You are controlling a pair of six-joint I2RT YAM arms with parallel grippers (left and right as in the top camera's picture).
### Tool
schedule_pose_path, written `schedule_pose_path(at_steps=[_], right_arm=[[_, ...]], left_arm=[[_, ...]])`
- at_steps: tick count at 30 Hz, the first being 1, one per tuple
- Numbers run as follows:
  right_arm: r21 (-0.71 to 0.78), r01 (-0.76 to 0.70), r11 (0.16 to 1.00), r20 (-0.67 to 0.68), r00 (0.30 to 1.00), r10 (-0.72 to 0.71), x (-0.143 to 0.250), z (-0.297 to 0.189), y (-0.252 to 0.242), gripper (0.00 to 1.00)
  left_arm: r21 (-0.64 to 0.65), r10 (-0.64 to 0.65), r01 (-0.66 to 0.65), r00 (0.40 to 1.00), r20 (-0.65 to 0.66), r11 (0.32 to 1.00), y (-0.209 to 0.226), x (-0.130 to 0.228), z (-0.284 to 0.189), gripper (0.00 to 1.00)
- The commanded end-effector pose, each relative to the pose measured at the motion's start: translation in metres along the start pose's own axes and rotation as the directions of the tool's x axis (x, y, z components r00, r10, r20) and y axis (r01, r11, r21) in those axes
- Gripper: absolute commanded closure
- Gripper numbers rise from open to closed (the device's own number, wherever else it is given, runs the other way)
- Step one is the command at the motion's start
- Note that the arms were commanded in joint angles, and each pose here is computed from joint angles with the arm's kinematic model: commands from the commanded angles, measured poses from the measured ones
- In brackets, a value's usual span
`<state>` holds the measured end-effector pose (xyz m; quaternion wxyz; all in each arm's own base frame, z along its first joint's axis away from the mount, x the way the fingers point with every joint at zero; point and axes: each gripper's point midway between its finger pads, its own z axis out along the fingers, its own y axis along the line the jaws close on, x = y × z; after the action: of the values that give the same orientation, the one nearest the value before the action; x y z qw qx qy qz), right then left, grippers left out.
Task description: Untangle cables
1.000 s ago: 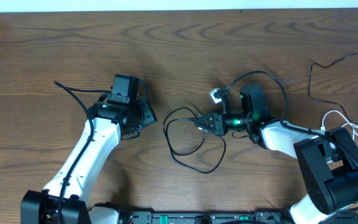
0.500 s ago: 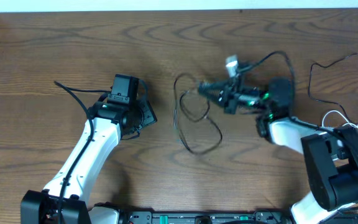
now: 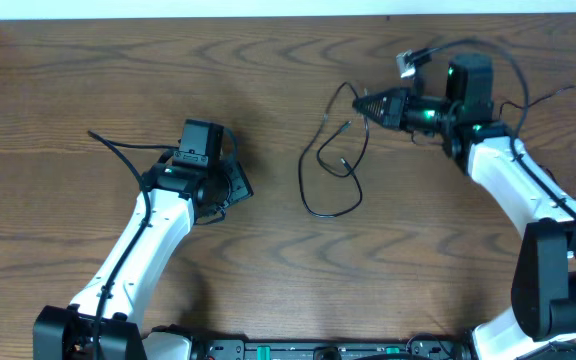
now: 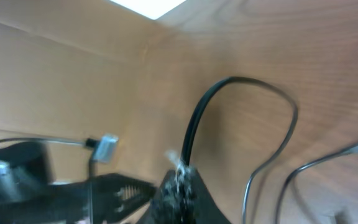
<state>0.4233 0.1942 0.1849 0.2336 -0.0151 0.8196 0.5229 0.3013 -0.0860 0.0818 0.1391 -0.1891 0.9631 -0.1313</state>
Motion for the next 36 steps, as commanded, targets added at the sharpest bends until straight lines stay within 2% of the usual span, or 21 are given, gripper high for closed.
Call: schedule_pose_path(at_steps=[1,2,4,6,10,11,12,13,17,19,26,27,28,29,30,31,32,34,36], right_arm=[[0.279,0.25,0.927,0.022,0.963,-0.267,-0.037,-0.027,0.0,0.99],[0.424,0.281,0.861,-0.021,0.953,-0.301,-0.045,-0.044,-0.01,0.99],[0.596,0.319,0.737,-0.074,0.936,-0.345,-0.059,-0.073,-0.016,0.99],[0.72,0.326,0.612,-0.096,0.921,-0.377,-0.077,-0.104,-0.015,0.99],[0.854,0.273,0.442,-0.073,0.906,-0.417,-0.109,-0.161,-0.004,0.99],[0.889,0.238,0.392,-0.054,0.903,-0.427,-0.119,-0.181,-0.001,0.99],[0.937,0.172,0.305,-0.02,0.896,-0.443,-0.132,-0.214,0.004,0.99],[0.981,0.064,0.18,0.028,0.883,-0.469,-0.147,-0.262,0.012,0.99],[0.99,-0.144,0.002,0.126,0.861,-0.493,-0.158,-0.339,0.017,0.99],[0.972,-0.23,-0.043,0.181,0.857,-0.482,-0.155,-0.367,0.01,0.99],[0.915,-0.388,-0.106,0.322,0.864,-0.386,-0.13,-0.423,-0.041,0.99],[0.913,-0.393,-0.107,0.33,0.867,-0.373,-0.127,-0.427,-0.047,0.99],[0.917,-0.39,-0.081,0.34,0.872,-0.353,-0.124,-0.427,-0.055,0.81],[0.923,-0.382,-0.045,0.346,0.875,-0.34,-0.124,-0.423,-0.059,0.59],[0.931,-0.365,0.022,0.352,0.879,-0.323,-0.125,-0.413,-0.064,0.34],[0.934,-0.332,0.134,0.357,0.884,-0.301,-0.128,-0.396,-0.066,0.17],[0.925,-0.298,0.234,0.358,0.889,-0.285,-0.131,-0.379,-0.064,0.11],[0.855,-0.197,0.48,0.349,0.903,-0.25,-0.137,-0.334,-0.049,0.05],[0.756,-0.103,0.647,0.325,0.916,-0.234,-0.138,-0.3,-0.029,0.04]], left_arm=[[0.007,-0.011,0.011,1.0,-0.001,1.0,-0.002,-0.002,-0.001,0.45],[0.008,-0.011,0.011,1.0,0.001,1.0,-0.002,-0.002,-0.001,0.45],[0.011,-0.01,0.01,1.0,0.004,1.0,-0.002,-0.003,-0.001,0.45],[0.011,-0.01,0.01,1.0,0.005,1.0,-0.003,-0.003,-0.001,0.45],[0.011,-0.01,0.01,1.0,0.004,1.0,-0.002,-0.003,-0.001,0.44],[0.01,-0.01,0.01,1.0,0.004,1.0,-0.002,-0.003,-0.001,0.45],[0.011,-0.01,0.01,1.0,0.004,1.0,-0.002,-0.003,-0.001,0.45],[0.011,-0.01,0.01,1.0,0.004,1.0,-0.002,-0.003,-0.001,0.45],[0.011,-0.01,0.01,1.0,0.004,1.0,-0.003,-0.003,-0.001,0.45],[0.011,-0.01,0.01,1.0,0.004,1.0,-0.003,-0.003,-0.001,0.45],[0.011,-0.01,0.01,1.0,0.004,1.0,-0.003,-0.003,-0.001,0.45],[0.011,-0.01,0.01,1.0,0.004,1.0,-0.003,-0.003,-0.001,0.44],[0.011,-0.01,0.01,1.0,0.004,1.0,-0.003,-0.003,-0.001,0.44],[0.011,-0.01,0.01,1.0,0.004,1.0,-0.003,-0.003,-0.001,0.44],[0.011,-0.01,0.01,1.0,0.004,1.0,-0.003,-0.003,-0.001,0.44],[0.013,-0.009,0.009,1.0,0.007,1.0,-0.003,-0.003,-0.001,0.4],[0.02,-0.008,0.008,1.0,0.008,1.0,-0.005,-0.004,-0.001,0.39],[0.055,0.001,-0.002,1.0,0.01,0.999,-0.013,-0.005,-0.001,0.36],[0.104,0.027,-0.029,0.999,0.02,0.994,-0.024,-0.007,-0.002,0.35]])
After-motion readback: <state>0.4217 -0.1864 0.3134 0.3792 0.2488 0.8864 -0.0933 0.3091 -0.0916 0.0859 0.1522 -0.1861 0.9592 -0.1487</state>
